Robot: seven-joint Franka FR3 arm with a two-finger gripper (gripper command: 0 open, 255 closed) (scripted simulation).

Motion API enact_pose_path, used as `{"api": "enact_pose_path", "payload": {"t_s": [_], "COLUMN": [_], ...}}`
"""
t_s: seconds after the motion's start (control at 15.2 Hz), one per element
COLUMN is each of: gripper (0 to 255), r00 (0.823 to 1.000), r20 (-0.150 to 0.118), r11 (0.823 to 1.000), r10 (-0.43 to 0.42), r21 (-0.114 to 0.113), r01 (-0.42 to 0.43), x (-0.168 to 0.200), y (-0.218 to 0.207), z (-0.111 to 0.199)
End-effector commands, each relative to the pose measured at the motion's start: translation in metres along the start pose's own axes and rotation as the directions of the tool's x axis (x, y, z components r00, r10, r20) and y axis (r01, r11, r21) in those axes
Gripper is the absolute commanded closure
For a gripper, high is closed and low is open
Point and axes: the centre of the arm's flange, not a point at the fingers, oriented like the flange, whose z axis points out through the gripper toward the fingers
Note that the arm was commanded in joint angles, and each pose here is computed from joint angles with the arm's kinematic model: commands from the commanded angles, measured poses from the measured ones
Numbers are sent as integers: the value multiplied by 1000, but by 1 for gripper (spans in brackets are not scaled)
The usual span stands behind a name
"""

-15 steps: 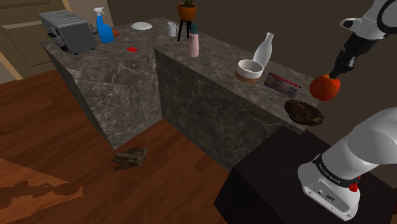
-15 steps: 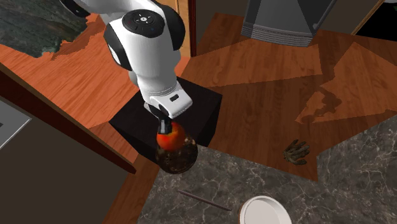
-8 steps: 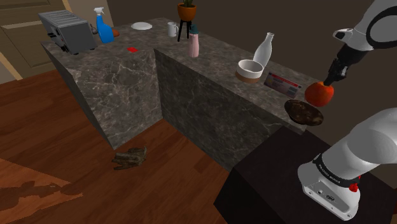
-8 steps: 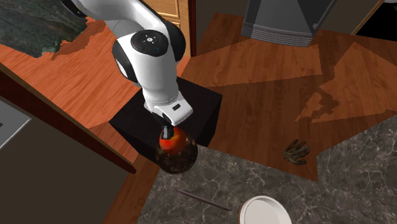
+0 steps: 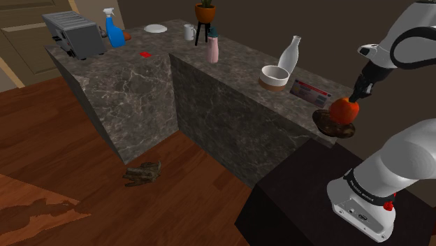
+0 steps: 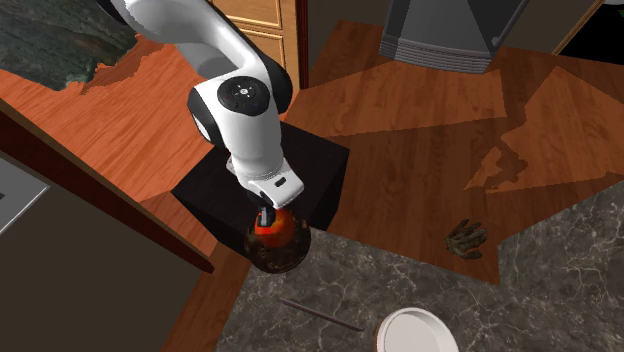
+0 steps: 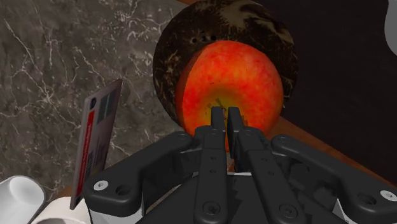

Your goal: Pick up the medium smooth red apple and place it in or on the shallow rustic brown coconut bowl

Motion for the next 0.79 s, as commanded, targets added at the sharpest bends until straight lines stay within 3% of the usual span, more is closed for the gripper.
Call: {"api": "enact_pose_path", "payload": {"t_s": [0.0, 0.26, 0.73], "gripper": [255, 255, 255], "r00": [1000, 1000, 1000], "r20": [-1, -1, -1], "r11": [1000, 1000, 1000], "r10": [0, 0, 0], "r21": [0, 0, 0], "r01": [0, 0, 0], "x": [0, 1, 1], "y": [0, -2, -2], "z": [11, 31, 31]}}
